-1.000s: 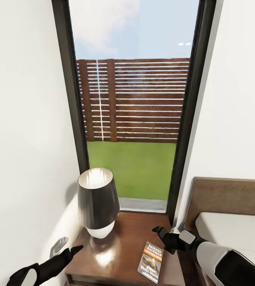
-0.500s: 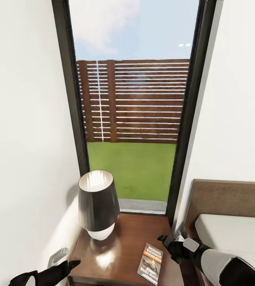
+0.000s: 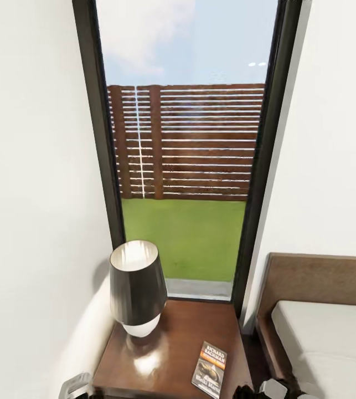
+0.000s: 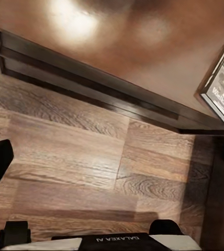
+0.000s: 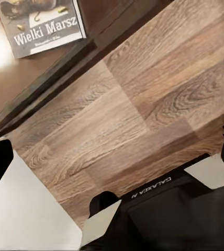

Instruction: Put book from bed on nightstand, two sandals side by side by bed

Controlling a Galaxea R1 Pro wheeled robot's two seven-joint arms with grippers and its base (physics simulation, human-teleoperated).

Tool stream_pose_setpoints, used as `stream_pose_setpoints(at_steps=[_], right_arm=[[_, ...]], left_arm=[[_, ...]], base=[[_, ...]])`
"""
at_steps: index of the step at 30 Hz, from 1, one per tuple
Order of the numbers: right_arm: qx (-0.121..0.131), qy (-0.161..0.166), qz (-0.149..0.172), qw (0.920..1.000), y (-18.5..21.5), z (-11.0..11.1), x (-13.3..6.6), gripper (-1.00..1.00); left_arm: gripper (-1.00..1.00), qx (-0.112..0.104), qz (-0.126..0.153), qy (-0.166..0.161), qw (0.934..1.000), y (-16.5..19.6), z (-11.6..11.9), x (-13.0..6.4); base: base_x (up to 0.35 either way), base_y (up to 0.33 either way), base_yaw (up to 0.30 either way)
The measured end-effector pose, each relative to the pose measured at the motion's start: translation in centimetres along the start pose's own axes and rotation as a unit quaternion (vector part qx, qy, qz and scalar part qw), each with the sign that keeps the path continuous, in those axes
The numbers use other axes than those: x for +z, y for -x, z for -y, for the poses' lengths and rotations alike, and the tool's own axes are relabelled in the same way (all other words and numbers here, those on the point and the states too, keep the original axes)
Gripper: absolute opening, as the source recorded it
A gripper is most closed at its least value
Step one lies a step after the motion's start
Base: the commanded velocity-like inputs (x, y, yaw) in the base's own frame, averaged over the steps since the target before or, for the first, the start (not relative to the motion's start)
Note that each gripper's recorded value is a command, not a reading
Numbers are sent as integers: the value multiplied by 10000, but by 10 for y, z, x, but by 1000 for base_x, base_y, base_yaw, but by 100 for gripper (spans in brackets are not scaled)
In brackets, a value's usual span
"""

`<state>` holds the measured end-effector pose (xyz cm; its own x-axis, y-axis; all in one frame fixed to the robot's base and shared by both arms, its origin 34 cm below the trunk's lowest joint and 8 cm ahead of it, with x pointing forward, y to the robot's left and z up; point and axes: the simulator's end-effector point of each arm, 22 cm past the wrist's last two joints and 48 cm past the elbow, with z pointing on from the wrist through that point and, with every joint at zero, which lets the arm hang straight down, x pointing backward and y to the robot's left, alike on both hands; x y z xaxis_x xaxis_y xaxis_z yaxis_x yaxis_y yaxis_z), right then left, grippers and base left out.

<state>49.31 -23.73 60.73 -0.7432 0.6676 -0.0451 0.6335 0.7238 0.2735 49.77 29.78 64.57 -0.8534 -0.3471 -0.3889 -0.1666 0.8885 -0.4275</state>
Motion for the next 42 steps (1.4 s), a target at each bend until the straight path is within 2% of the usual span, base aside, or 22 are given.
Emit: stream_pose_setpoints(at_steps=[5,8,13,16,20,25,31,42], right_arm=[[-25,-175,-122,9998,-20,22,0,100],[-25,-327,-195,9993,-38,43,1,100],[6,-477,-169,9987,-53,65,0,100],[28,-631,-93,9980,-64,88,-1,100],[9,-772,-87,9970,-78,108,-4,100],[-216,-1006,-155,9946,-103,138,-8,100],[-491,-1214,-82,9914,-122,165,-15,100],[-630,-1503,57,9866,-168,216,-32,100]], left_arm=[[100,95,-53,56,9999,-3,-1,-5],[100,253,-173,148,9994,-10,-4,-8],[100,443,-320,276,9981,-23,-11,-12],[100,539,-427,363,9970,-40,-18,-13],[100,557,-543,417,9961,-58,-24,-16],[100,563,-654,606,9944,-77,-40,-24],[100,577,-699,891,9919,-91,-58,-35],[100,476,-965,1294,9857,-143,-87,-61]], base=[[0,0,0],[0,0,0],[0,0,0],[0,0,0],[0,0,0],[0,0,0],[0,0,0],[0,0,0]])
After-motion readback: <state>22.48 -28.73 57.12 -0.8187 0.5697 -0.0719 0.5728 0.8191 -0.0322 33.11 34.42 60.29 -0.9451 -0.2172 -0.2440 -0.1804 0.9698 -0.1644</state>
